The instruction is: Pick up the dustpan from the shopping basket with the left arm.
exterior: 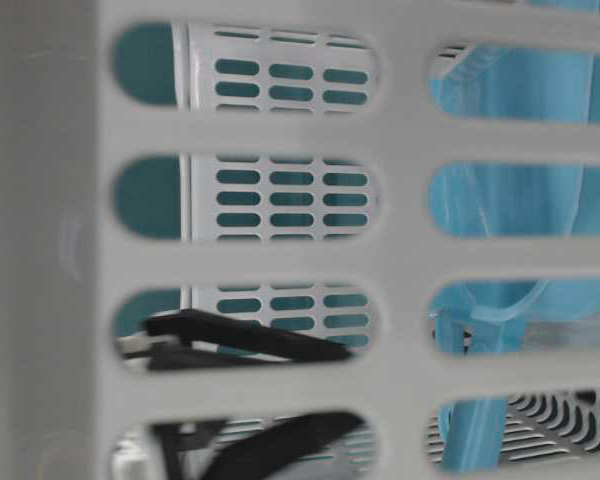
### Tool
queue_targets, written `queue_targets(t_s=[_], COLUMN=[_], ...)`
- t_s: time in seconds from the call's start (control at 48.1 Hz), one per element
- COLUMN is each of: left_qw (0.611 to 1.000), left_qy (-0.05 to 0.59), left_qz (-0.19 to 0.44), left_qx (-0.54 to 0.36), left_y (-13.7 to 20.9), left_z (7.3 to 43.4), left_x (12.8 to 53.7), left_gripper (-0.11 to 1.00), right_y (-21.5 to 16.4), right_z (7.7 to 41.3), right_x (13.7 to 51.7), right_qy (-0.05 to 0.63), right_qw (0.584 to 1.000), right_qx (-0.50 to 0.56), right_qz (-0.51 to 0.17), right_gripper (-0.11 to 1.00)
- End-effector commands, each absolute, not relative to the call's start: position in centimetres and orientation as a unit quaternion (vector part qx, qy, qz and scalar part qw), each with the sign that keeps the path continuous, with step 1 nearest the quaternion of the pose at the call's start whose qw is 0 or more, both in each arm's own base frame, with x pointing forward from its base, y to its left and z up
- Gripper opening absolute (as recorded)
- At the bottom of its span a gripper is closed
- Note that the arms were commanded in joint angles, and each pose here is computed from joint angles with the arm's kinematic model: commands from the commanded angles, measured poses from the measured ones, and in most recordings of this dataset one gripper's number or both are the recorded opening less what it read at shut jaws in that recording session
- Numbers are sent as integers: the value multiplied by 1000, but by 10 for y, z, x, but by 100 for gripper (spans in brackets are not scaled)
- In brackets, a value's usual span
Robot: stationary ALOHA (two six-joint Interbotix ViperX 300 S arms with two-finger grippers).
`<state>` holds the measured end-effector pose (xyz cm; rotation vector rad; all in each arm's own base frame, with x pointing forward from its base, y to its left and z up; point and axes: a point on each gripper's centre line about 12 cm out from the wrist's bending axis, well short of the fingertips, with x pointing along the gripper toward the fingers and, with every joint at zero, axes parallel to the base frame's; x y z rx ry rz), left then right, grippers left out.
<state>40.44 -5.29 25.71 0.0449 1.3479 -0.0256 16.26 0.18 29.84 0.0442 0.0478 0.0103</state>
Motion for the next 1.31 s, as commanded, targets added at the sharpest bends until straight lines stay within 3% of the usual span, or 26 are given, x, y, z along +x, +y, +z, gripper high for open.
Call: queue_targets(t_s=[0.0, 0.499, 0.582, 0.644, 0.769, 0.81, 1.081, 1.288], left_qw=[781, 792, 800, 805, 816, 820, 852, 892], left_qy=[624, 609, 599, 593, 577, 571, 523, 451], left_qz=[-16, -20, -22, -23, -31, -26, -21, -10], left_qx=[26, 22, 21, 21, 25, 20, 5, -12], left_y=[-59, -61, -62, -63, -66, -63, -54, -39], left_z=[252, 204, 204, 206, 220, 226, 275, 338], left_x=[406, 403, 406, 407, 407, 407, 402, 393], left_gripper=[88, 86, 82, 72, 35, 28, 28, 28], right_y=[2, 2, 2, 2, 2, 2, 2, 2], right_z=[300, 294, 292, 292, 293, 293, 290, 286], right_x=[164, 163, 163, 163, 162, 162, 160, 160], right_qy=[22, 29, 31, 30, 28, 27, 29, 32], right_qw=[999, 999, 999, 999, 999, 999, 999, 999], right_qx=[24, 24, 24, 25, 25, 25, 34, 40], right_qz=[6, 6, 6, 6, 6, 6, 6, 5], right_gripper=[73, 73, 73, 73, 73, 73, 73, 73])
